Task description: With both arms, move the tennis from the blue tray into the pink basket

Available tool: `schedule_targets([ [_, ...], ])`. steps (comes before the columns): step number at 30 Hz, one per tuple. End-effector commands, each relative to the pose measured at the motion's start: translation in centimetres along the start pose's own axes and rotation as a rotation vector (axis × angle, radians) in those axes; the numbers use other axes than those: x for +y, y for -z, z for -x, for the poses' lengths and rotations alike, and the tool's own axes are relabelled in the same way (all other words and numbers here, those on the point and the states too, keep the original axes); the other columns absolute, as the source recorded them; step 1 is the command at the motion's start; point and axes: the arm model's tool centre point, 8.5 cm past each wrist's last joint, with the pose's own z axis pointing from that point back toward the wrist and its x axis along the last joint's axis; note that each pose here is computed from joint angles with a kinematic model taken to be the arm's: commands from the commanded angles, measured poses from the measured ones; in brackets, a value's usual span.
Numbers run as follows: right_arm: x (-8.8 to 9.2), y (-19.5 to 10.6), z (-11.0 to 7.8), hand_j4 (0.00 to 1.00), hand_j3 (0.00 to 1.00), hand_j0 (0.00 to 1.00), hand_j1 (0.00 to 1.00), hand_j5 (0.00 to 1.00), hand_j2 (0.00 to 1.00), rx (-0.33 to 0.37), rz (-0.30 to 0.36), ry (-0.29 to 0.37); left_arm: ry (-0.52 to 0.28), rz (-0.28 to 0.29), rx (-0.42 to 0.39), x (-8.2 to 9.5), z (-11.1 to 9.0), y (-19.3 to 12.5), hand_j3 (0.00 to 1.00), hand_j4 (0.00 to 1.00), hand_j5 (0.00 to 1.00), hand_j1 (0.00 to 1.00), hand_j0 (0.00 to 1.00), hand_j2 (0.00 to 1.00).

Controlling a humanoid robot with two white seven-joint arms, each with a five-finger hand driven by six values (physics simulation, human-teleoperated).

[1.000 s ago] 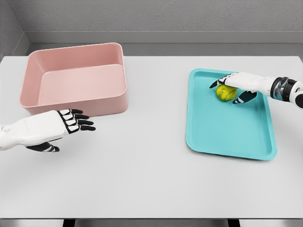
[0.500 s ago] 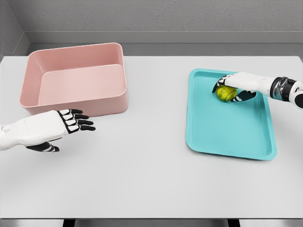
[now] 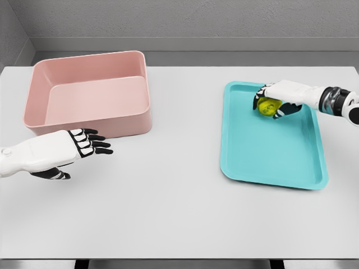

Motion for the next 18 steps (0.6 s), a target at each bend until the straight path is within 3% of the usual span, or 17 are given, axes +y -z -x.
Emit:
schedule_targets([
  [1,-0.3,0.0,-0.1,0.46,0.46,0.46,0.46,0.46,0.46,-0.004,0.01,0.004,-0.005,-0.004,0.002,0.1,0.1,-0.1,1.0,1.0,1.0,1.0,1.0,1.0],
  [10,-1.7,-0.7,-1.0,0.43,0.43,0.43,0.43,0.43,0.43,-0.031,0.034,-0.04,-0.005,-0.003,0.0,0.1,0.0,0.0,1.0,1.0,1.0,1.0,1.0,1.0],
  [18,-3.5,-2.4,-3.2,0.43,0.43,0.43,0.43,0.43,0.43,-0.09,0.053,-0.14,-0.003,-0.003,0.0,0.1,0.0,0.0,1.0,1.0,1.0,1.0,1.0,1.0],
])
